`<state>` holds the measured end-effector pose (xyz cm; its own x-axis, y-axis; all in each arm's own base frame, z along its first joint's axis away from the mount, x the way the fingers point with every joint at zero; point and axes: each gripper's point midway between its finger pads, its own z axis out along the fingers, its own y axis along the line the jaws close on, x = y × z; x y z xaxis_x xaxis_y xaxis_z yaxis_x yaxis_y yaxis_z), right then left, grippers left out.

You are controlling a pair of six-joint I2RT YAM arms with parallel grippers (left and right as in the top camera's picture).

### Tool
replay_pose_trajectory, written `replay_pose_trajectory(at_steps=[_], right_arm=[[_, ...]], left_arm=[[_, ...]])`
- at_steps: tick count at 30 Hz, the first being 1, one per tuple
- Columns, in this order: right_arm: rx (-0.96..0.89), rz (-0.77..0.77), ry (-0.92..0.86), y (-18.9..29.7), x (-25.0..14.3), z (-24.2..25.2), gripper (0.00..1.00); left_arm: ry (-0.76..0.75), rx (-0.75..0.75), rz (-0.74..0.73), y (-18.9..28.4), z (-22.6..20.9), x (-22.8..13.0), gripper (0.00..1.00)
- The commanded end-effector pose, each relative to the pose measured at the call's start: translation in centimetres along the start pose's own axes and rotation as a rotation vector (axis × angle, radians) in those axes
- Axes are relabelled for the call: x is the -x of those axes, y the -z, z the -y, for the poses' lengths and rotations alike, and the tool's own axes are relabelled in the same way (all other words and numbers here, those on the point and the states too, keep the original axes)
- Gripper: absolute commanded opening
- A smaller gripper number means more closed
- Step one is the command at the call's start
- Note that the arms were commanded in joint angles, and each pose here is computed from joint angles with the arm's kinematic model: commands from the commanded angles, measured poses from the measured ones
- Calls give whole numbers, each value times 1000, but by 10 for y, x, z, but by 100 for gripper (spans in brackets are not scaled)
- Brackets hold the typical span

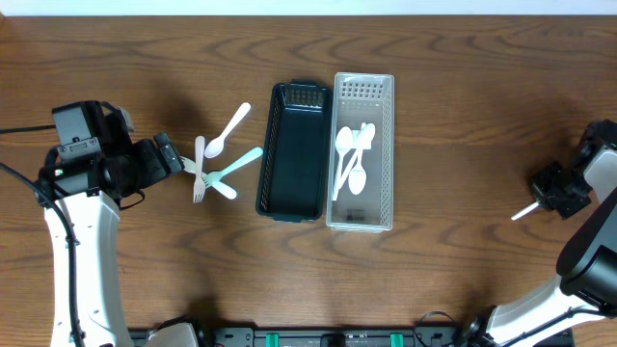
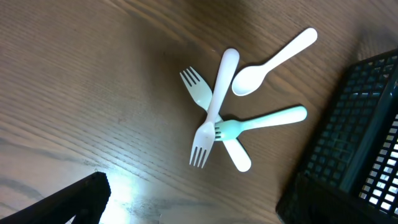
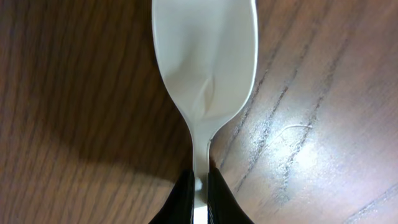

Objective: Pack container
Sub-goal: 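Carry the white spoon into the clear basket and release it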

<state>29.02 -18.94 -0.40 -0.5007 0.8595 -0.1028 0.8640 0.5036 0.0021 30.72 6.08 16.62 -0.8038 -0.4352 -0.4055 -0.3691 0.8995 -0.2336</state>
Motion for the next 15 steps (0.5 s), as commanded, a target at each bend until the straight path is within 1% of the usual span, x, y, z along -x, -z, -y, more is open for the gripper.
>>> replay_pose_trajectory(at_steps=[1, 3, 6, 8, 11, 15], right_arm=[[36, -46, 6, -2, -7, -4, 1], [115, -53, 10, 10, -9, -18, 1], [285, -54, 45, 40, -17, -52, 1], [394, -36, 99, 70, -27, -77, 1], [521, 8, 231, 118, -55, -116, 2], [563, 79, 437, 157, -106, -153, 2]], left_arm=[[-17, 10, 31, 8, -1, 9, 98], [-17, 10, 31, 8, -1, 9, 98], [-17, 10, 31, 8, -1, 9, 98], [-17, 10, 31, 8, -1, 9, 98], [-18, 10, 31, 8, -1, 9, 98], [-17, 10, 31, 8, -1, 9, 98]])
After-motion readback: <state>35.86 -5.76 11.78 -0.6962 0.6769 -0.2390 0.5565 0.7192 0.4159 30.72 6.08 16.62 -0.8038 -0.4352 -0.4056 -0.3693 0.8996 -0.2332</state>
